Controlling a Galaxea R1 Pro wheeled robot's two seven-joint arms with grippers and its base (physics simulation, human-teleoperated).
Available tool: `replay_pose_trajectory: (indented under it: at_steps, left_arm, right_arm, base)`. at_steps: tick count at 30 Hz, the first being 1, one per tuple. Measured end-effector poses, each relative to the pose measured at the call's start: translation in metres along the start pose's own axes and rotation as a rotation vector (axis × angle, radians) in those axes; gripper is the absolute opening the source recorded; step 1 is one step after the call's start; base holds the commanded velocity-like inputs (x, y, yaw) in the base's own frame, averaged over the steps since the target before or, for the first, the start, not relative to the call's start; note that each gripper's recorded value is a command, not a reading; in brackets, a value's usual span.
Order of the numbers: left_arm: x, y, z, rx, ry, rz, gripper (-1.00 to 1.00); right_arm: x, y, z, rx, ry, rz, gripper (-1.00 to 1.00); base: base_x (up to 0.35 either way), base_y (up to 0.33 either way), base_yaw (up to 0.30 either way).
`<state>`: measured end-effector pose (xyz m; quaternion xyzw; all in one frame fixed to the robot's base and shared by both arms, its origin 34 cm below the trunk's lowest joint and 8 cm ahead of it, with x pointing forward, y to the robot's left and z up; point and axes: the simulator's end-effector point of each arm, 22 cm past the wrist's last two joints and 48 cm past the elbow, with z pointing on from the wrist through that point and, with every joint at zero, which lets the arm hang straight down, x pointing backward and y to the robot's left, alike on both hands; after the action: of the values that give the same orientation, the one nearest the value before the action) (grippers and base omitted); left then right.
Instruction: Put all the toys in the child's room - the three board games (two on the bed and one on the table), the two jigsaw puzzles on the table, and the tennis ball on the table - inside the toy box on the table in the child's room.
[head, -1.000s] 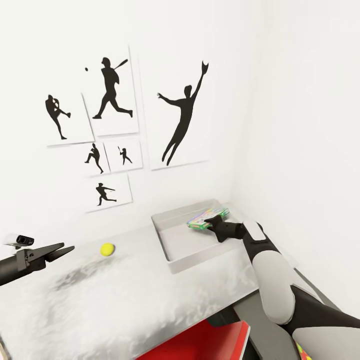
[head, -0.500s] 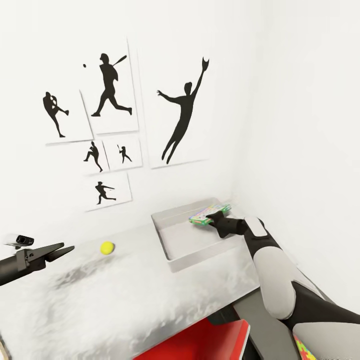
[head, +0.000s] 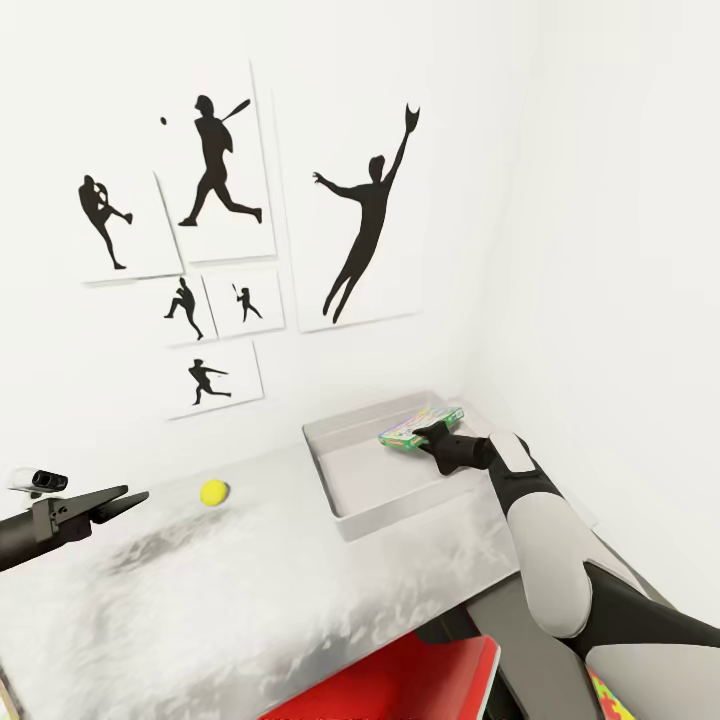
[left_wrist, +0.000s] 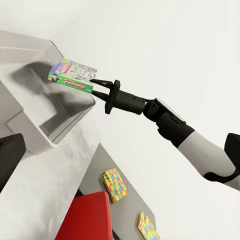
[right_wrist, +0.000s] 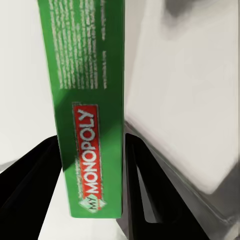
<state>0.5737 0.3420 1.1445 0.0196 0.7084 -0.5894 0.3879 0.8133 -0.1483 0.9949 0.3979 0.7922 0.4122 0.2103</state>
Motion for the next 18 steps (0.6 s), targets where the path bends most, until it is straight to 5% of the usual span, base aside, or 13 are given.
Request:
replay_pose_trajectory:
  at_steps: [18]
  left_arm:
    - [0.004, 0.011, 0.002, -0.01, 0.007, -0.021, 1.0]
  right_arm:
    - [-0.02, -0.022, 0.001, 0.03, -0.022, 0.012, -1.0]
  base:
    - [0.0, 0.0, 0.0]
